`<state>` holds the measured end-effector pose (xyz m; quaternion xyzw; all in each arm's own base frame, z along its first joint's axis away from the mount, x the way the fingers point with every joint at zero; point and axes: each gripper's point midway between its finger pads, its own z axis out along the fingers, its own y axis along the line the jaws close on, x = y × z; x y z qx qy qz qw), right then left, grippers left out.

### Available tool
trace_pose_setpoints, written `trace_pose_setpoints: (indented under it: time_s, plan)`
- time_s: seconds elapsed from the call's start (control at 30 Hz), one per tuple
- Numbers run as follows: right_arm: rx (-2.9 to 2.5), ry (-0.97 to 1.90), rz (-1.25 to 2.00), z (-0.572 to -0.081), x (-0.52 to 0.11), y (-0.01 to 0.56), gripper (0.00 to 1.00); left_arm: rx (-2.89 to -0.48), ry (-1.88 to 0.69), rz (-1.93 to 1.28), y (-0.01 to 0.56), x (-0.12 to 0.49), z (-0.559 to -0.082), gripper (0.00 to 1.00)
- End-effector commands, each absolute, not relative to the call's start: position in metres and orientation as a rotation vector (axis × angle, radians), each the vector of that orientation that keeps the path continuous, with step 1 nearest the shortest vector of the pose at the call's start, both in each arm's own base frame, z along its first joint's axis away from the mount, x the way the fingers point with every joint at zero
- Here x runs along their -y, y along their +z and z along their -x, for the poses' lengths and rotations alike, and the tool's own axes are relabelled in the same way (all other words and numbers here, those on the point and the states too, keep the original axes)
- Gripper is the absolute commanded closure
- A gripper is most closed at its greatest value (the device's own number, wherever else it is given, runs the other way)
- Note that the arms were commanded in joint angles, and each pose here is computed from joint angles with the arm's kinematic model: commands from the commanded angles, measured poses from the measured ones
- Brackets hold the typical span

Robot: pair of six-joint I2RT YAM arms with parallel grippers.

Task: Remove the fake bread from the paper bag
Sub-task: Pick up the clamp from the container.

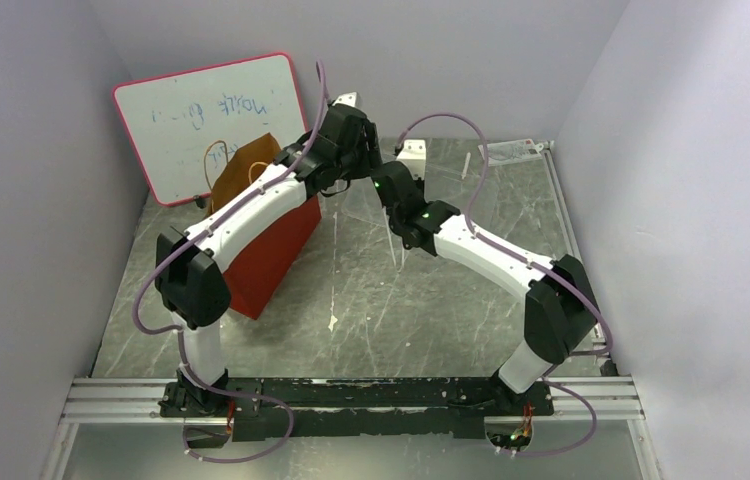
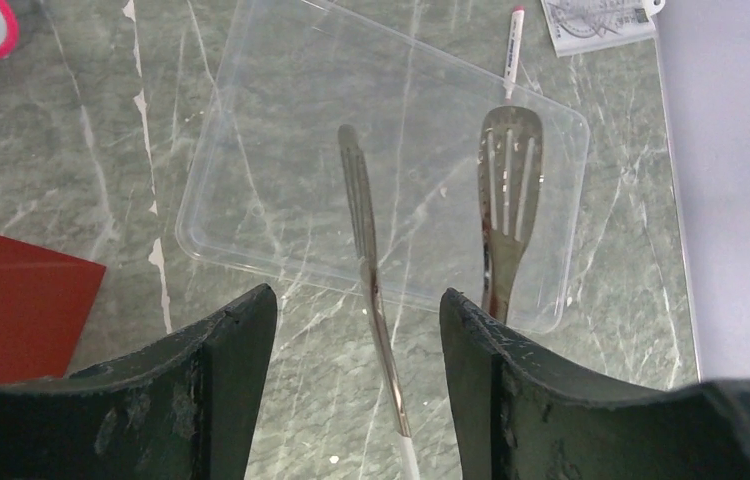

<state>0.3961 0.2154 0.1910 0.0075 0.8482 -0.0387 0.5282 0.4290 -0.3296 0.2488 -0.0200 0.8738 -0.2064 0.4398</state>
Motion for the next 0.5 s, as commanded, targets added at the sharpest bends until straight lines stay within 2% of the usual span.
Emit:
trace_pose_setpoints:
  time_s: [0.0, 0.23, 0.37, 0.4, 0.47]
  plan:
    - [-1.919, -0.045, -0.086, -0.4, -0.212, 0.238, 1.0, -2.164, -0.482, 0.061, 0.256, 0.325, -0.42, 0.35]
    - [-1.903, -0.016, -0.074, -0.402, -0.217, 0.251, 1.0, -2.181, -0.474, 0.046, 0.245, 0.33, -0.423, 0.37]
    - [-1.896, 0.009, -0.072, -0.403, -0.221, 0.258, 1.0, -2.192, -0.451, 0.029, 0.239, 0.333, -0.428, 0.41]
    - [-1.893, 0.014, -0.073, -0.404, -0.222, 0.26, 1.0, -2.196, -0.448, 0.02, 0.237, 0.334, -0.429, 0.45]
    - [-1.888, 0.019, -0.075, -0.405, -0.223, 0.263, 1.0, -2.203, -0.437, 0.009, 0.234, 0.334, -0.43, 0.66]
